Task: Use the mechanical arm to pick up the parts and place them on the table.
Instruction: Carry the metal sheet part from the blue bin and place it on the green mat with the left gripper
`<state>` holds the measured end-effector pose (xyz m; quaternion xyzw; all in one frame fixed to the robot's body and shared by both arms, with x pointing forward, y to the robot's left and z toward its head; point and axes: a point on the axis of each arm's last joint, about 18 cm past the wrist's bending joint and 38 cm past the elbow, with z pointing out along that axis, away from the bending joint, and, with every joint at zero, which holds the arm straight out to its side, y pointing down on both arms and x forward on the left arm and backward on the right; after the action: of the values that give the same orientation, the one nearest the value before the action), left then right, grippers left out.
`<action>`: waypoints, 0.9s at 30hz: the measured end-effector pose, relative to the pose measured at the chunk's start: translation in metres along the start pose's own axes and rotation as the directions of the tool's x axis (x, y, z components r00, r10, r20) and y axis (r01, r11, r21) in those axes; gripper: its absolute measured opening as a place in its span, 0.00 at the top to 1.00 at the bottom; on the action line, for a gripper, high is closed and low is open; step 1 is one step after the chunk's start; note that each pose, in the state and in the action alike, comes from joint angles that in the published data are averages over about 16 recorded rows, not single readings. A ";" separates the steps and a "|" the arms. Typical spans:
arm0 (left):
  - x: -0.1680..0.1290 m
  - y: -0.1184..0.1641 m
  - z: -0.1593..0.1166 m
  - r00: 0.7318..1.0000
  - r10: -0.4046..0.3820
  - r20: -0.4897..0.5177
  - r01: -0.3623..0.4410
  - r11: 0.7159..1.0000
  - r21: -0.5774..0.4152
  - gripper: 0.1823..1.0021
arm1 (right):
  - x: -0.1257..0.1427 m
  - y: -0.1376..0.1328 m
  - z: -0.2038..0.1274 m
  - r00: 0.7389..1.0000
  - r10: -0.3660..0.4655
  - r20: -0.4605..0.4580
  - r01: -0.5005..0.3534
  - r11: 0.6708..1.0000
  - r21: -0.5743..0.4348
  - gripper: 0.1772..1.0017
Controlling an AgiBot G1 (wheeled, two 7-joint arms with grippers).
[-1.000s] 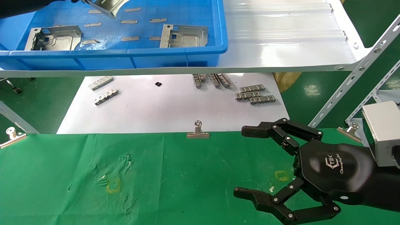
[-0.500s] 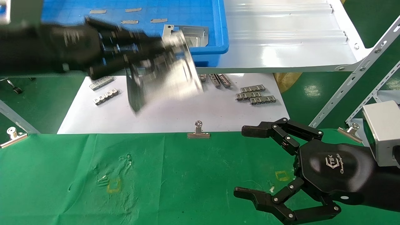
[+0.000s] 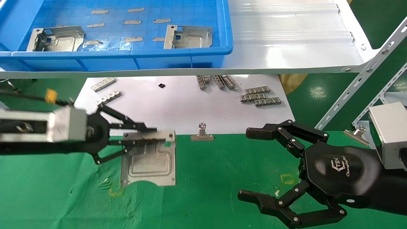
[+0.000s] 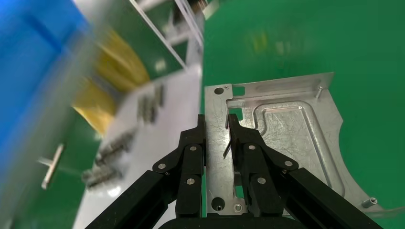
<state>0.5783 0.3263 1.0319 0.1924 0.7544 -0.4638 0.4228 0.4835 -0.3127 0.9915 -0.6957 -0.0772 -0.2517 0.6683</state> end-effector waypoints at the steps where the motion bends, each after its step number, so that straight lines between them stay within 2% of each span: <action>1: 0.002 0.008 -0.002 1.000 0.014 0.001 -0.014 1.000 -0.024 0.89 | 0.000 0.000 0.000 1.000 0.000 0.000 0.000 1.000 0.000 0.00; 5: 0.009 0.038 -0.010 0.999 0.041 0.003 -0.040 0.993 -0.108 0.89 | 0.000 0.000 0.000 1.000 0.000 0.000 0.000 1.000 0.000 0.00; 13: 0.020 0.081 -0.028 1.000 0.009 0.002 -0.009 0.975 -0.222 0.89 | 0.000 0.000 0.000 1.000 0.000 0.000 0.000 1.000 0.000 0.00; 19: 0.026 0.098 -0.025 1.000 -0.016 -0.017 0.011 0.966 -0.257 0.89 | 0.000 0.000 0.000 1.000 0.000 0.000 0.000 1.000 0.000 0.00; 27: 0.032 0.111 -0.016 0.998 -0.011 -0.054 -0.005 0.959 -0.284 0.89 | 0.000 0.000 0.000 1.000 0.000 0.000 0.000 1.000 0.000 0.00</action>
<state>0.6288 0.3917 0.9492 0.1413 0.8249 -0.3458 0.4244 0.4835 -0.3127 0.9915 -0.6957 -0.0772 -0.2517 0.6683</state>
